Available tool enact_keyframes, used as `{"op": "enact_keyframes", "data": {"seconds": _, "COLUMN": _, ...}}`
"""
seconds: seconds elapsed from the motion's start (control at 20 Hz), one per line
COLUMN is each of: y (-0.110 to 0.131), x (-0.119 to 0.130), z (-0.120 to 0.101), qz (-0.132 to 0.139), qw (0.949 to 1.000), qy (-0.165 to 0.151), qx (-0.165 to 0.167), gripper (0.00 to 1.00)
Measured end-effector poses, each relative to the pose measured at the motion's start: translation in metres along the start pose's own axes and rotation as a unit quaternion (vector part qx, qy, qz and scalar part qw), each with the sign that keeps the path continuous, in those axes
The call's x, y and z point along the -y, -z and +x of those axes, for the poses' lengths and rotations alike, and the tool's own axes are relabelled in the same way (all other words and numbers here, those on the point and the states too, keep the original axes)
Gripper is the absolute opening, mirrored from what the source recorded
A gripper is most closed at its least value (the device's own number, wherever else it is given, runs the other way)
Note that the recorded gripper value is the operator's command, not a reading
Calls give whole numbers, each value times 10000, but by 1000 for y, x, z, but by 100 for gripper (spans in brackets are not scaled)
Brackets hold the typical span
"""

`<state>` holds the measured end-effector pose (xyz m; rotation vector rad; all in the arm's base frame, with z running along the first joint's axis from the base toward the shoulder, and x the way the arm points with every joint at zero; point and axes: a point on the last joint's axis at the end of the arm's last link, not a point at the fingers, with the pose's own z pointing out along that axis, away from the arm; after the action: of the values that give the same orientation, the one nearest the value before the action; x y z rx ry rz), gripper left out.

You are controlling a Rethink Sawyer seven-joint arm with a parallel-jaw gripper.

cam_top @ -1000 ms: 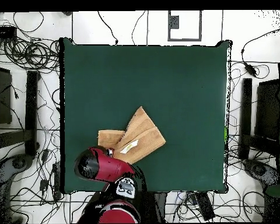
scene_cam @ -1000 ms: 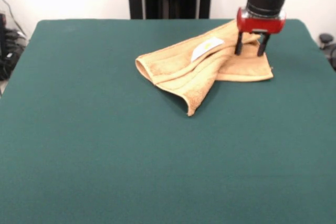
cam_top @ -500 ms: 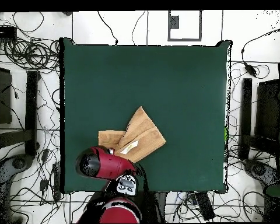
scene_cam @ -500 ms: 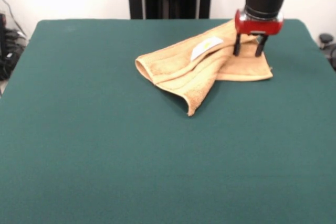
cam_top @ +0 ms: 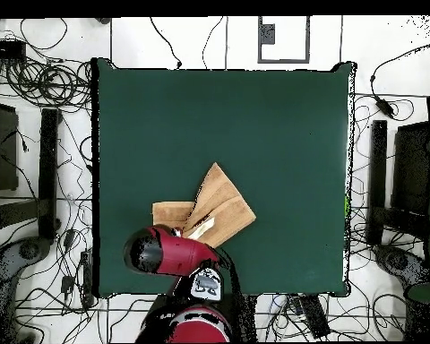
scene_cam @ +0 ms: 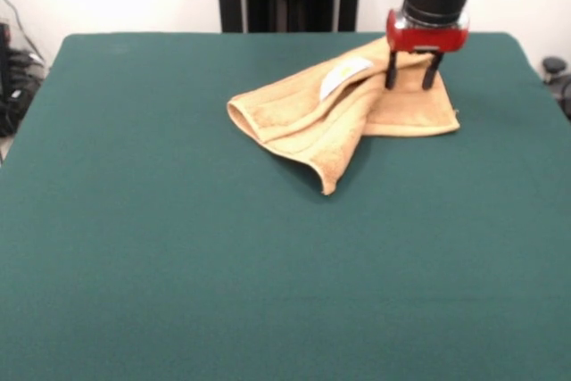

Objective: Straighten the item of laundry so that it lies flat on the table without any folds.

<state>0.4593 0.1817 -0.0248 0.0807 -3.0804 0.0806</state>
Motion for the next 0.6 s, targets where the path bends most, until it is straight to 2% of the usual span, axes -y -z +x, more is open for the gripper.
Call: {"op": "enact_keyframes", "data": {"seconds": 0.6, "y": -2, "x": 1, "z": 5, "qz": -1, "qw": 9998, "qy": 194, "qx": -10, "gripper": 100}}
